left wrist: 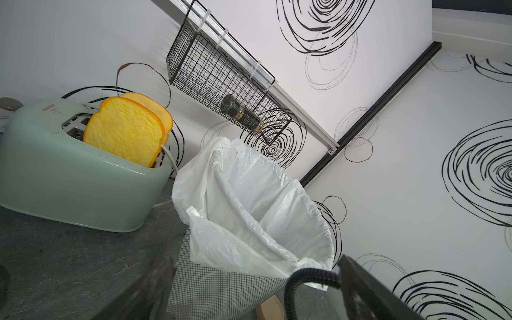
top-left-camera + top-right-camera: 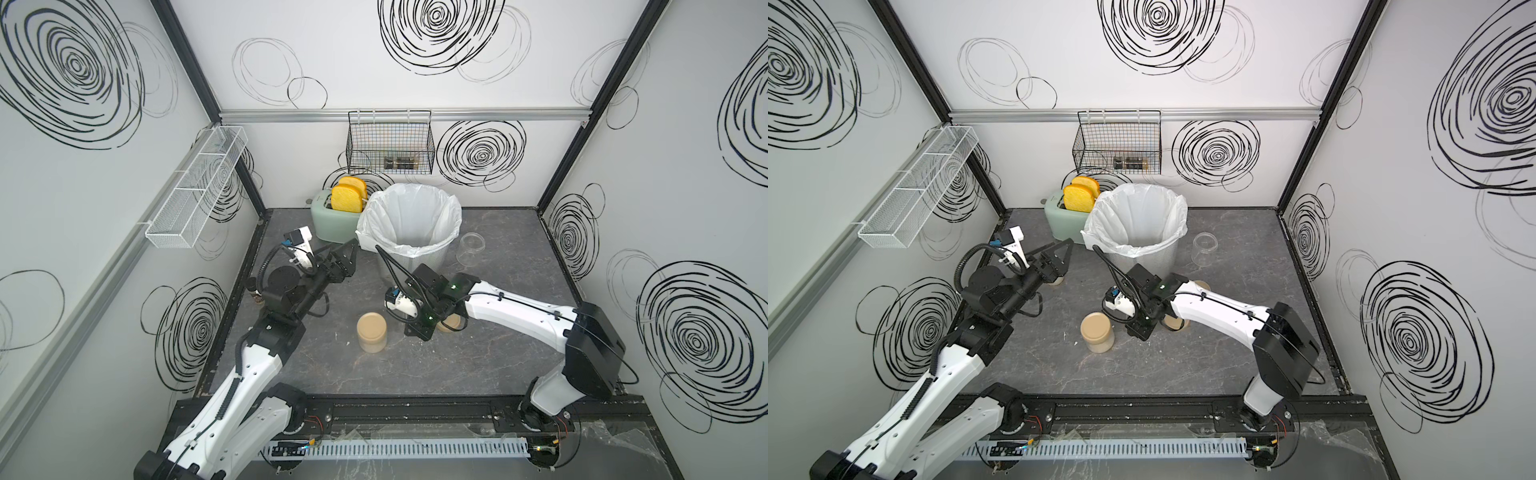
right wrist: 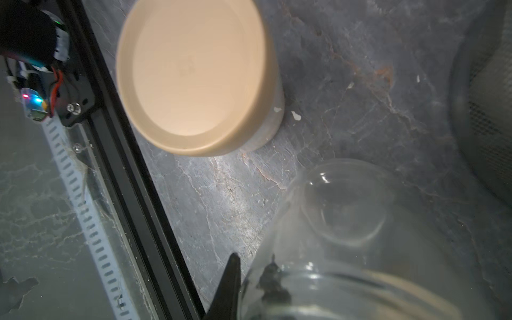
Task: Empty moldy rice from jars
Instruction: Place the jar at the center of the board.
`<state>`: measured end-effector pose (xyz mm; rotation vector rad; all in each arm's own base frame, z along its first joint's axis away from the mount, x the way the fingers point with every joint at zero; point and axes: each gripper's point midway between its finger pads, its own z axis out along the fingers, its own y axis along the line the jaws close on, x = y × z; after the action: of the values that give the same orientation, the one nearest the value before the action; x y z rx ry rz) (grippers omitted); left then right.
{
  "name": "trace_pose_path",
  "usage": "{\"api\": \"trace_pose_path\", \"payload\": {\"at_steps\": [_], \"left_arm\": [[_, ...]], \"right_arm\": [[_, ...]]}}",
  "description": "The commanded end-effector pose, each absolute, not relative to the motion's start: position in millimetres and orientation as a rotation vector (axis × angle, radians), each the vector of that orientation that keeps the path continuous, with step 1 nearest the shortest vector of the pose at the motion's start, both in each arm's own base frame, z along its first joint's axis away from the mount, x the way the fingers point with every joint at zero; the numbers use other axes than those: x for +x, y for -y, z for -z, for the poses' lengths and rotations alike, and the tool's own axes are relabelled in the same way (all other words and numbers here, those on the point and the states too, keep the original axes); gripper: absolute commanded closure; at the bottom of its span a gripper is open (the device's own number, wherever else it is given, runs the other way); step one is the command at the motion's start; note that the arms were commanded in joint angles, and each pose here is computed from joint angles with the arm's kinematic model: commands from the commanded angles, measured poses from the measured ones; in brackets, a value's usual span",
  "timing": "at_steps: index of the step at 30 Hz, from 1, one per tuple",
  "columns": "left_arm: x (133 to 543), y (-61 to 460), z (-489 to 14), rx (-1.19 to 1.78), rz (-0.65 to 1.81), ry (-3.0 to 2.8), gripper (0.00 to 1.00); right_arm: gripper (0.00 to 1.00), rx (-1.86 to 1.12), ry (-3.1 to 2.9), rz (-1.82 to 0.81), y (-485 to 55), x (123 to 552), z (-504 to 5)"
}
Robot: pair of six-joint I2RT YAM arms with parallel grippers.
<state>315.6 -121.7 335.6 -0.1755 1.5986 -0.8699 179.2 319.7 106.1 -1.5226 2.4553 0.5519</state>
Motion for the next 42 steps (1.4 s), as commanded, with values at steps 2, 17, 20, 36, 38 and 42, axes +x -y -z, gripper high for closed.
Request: {"api": "trace_pose_path", "payload": {"at_steps": [2,17,20,36,38,42], "left_arm": [[315,117,-340,-0.177,0.867,-1.564,0.04],[314,115,-338,-0.185,0.865,-1.562,0.04],[314,115,-337,-0.185,0.862,-1.565,0.04],[314,113,-339,-0.187,0.853,-1.56,0.04],[314,113,-340,-0.187,0.851,-1.558,0.04],[314,112,-339,-0.187,0.848,-1.559,0.04]], "right_arm": [[1.0,-1.613,-2.487,-0.445,-312,174,-102],[0.79,-1.621,-2.55,-0.392,-308,174,-80],[0.71,-1.622,-2.557,-0.392,-308,174,-78],[0.44,-1.584,-2.529,-0.35,-309,184,-90],[0.43,-1.575,-2.521,-0.349,-309,186,-94],[0.4,-1.565,-2.502,-0.338,-308,187,-104]]}}
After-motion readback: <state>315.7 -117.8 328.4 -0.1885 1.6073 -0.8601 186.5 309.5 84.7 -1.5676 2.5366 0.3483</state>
